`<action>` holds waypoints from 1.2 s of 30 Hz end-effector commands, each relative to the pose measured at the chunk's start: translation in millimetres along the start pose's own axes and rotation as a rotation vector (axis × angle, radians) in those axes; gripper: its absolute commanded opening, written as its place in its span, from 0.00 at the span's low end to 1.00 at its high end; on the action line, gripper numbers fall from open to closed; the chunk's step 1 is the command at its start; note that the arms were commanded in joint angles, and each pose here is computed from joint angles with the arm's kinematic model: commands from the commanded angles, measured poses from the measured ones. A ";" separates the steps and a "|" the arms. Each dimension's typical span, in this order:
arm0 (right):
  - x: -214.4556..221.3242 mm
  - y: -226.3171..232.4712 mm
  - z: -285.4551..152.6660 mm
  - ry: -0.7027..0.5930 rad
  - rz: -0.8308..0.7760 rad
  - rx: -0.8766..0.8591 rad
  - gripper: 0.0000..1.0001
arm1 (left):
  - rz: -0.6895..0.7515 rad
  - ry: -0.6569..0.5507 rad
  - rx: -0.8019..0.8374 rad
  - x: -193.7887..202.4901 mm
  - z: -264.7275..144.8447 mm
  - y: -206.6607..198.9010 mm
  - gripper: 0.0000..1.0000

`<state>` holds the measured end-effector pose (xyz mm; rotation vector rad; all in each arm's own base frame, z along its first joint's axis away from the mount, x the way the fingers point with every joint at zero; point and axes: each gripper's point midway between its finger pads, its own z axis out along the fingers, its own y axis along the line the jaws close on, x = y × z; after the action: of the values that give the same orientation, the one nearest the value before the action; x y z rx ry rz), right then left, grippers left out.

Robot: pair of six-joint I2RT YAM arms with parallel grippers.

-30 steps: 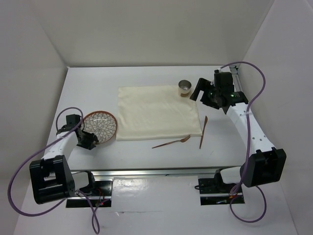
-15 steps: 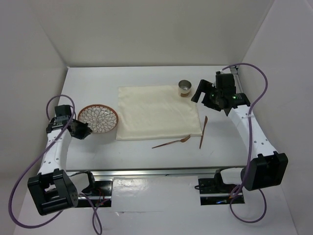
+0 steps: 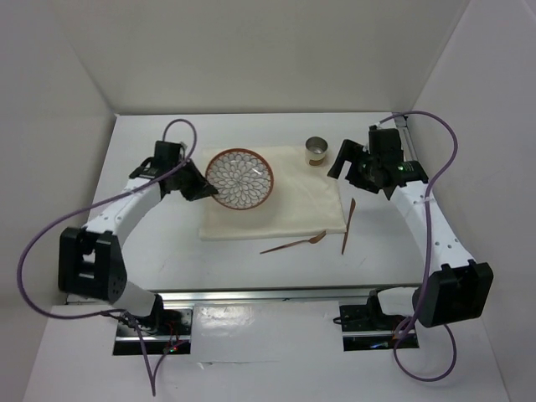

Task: Set the dinner table for one person

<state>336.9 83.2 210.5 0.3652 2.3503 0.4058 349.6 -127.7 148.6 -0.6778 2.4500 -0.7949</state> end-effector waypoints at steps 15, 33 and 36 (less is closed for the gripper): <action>-14.1 -39.1 -45.8 -0.092 -0.006 0.124 1.00 | 0.176 0.154 0.242 4.9 117.6 -108.3 0.00; -25.5 -41.7 -58.0 -0.111 -0.010 0.126 1.00 | 0.383 0.095 -0.087 -6.2 102.4 -78.1 1.00; -27.8 -44.7 -60.5 -0.120 -0.010 0.147 1.00 | 0.512 0.020 -0.081 -15.0 63.7 -108.7 0.96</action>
<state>307.8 26.1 231.6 0.4377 2.3154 0.2197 433.6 -230.0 98.1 -0.2252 2.6576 -0.6185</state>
